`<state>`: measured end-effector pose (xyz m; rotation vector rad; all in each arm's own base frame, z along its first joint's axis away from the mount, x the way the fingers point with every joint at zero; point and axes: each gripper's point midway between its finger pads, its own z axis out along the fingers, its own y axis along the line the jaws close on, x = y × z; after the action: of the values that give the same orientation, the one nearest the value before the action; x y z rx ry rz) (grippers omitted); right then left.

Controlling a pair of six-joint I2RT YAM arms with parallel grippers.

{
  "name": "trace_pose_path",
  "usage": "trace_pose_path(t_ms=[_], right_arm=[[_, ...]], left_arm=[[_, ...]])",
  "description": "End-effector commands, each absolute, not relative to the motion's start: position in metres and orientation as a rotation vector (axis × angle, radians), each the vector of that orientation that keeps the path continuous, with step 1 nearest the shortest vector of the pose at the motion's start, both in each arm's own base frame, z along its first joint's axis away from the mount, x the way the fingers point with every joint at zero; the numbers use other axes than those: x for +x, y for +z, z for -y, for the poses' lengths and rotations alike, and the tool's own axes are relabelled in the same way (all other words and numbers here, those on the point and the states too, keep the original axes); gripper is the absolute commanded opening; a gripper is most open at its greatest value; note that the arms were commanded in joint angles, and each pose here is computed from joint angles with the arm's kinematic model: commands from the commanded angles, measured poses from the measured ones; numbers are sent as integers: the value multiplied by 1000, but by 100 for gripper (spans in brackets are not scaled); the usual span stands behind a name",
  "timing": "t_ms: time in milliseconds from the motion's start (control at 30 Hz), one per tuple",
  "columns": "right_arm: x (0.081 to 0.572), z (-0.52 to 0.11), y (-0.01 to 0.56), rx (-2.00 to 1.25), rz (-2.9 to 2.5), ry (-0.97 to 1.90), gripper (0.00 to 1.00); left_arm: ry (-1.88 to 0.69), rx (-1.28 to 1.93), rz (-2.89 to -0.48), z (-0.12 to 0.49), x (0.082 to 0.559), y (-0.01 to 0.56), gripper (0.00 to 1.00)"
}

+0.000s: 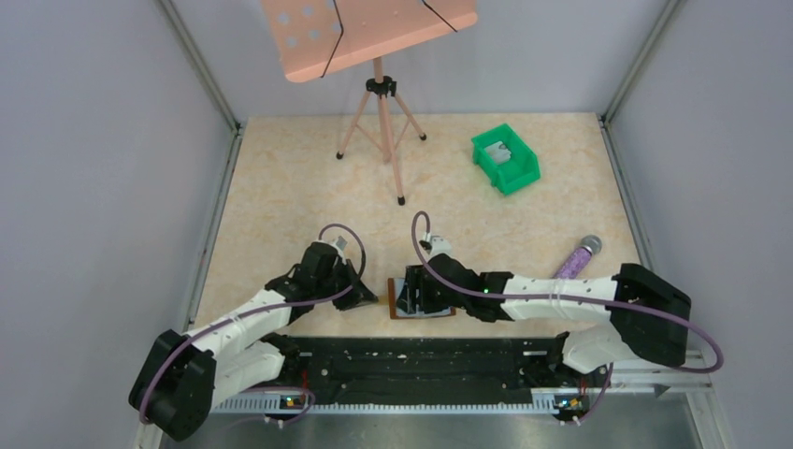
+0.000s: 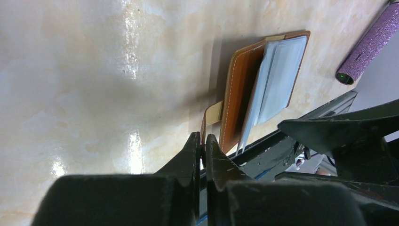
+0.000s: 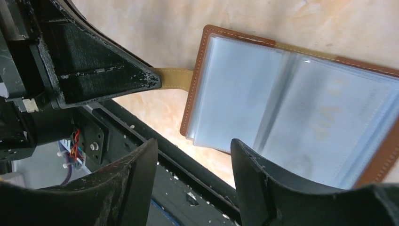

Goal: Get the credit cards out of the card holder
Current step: Remove the credit card from the card holder.

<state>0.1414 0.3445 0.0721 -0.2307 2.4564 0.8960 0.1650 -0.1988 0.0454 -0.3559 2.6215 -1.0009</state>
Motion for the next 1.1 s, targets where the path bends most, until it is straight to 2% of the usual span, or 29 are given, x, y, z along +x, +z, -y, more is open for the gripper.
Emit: trace_pose_path(t_ms=[0, 100, 333, 1067], right_arm=[[160, -329, 106, -188, -2363, 824, 60], [168, -302, 97, -129, -2364, 697, 64], [173, -272, 84, -54, -2368, 611, 66], [172, -282, 43, -79, -2452, 590, 64]], left_arm=[[-1028, -346, -2579, 201, 168, 55, 4], [-1032, -342, -2576, 201, 168, 55, 4], [-1029, -327, -2592, 201, 166, 55, 4], [-1046, -349, -2589, 203, 166, 54, 4]])
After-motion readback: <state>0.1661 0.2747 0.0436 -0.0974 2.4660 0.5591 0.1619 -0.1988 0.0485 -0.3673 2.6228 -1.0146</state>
